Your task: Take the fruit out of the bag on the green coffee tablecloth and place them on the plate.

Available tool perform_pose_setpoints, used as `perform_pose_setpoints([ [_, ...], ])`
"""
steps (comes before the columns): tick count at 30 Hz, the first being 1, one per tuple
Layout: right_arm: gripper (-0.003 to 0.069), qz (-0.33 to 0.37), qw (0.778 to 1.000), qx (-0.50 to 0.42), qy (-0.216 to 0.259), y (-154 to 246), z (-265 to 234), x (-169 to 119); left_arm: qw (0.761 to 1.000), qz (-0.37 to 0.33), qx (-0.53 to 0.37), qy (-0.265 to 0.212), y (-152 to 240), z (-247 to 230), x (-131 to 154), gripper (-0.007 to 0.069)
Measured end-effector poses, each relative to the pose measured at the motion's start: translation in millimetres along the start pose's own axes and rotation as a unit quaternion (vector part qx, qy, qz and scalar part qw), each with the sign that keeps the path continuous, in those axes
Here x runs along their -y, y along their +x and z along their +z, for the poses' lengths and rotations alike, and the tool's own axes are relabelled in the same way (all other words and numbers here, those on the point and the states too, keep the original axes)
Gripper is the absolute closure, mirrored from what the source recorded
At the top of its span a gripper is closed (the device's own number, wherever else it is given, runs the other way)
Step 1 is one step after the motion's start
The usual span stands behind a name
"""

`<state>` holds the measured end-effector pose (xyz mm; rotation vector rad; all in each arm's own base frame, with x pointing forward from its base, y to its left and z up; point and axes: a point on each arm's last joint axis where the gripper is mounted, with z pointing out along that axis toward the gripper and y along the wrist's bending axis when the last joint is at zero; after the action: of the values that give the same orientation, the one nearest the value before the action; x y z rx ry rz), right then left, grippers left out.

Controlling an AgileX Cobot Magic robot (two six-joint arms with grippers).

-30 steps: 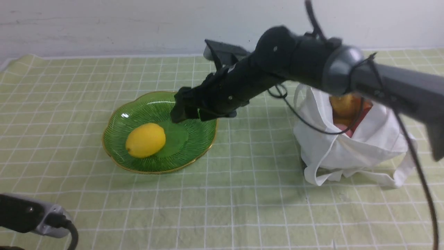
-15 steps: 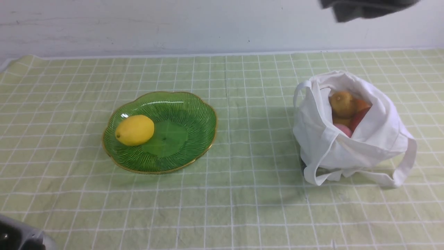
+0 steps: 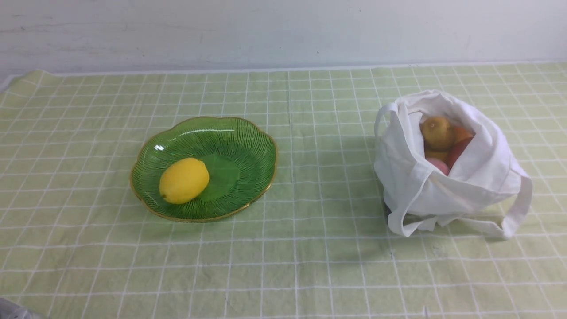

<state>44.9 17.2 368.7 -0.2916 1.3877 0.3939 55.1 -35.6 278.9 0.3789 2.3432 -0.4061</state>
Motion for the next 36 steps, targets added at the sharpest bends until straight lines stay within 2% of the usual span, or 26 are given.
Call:
perform_pose_setpoints([
  [6,0.0673,-0.002,0.999,0.037,-0.002,44.6,-29.7,3.1,1.000,-0.008,0.016,0.001,-2.9,0.0,0.1,0.0633],
  [8,0.0673,-0.003,0.999,0.044,-0.002,47.9,-33.1,3.4,1.000,-0.015,0.019,0.009,-3.5,-0.1,1.7,0.0633],
  [15,0.0673,-0.012,0.998,0.055,-0.003,46.7,-34.6,3.2,0.999,-0.019,0.042,0.018,-3.1,-4.3,5.6,0.0633],
  [22,0.0673,-0.015,0.998,0.055,-0.003,46.7,-34.6,3.3,0.988,0.003,0.157,-0.011,3.5,-26.8,13.1,0.0633],
  [30,0.0673,-0.015,0.998,0.055,-0.003,46.7,-34.6,3.3,0.979,0.001,0.203,0.021,9.7,-37.1,24.2,0.0633],
  [36,0.0673,-0.016,0.998,0.055,-0.003,46.7,-34.6,3.3,0.977,0.001,0.212,0.021,8.3,-37.9,24.3,0.0633],
])
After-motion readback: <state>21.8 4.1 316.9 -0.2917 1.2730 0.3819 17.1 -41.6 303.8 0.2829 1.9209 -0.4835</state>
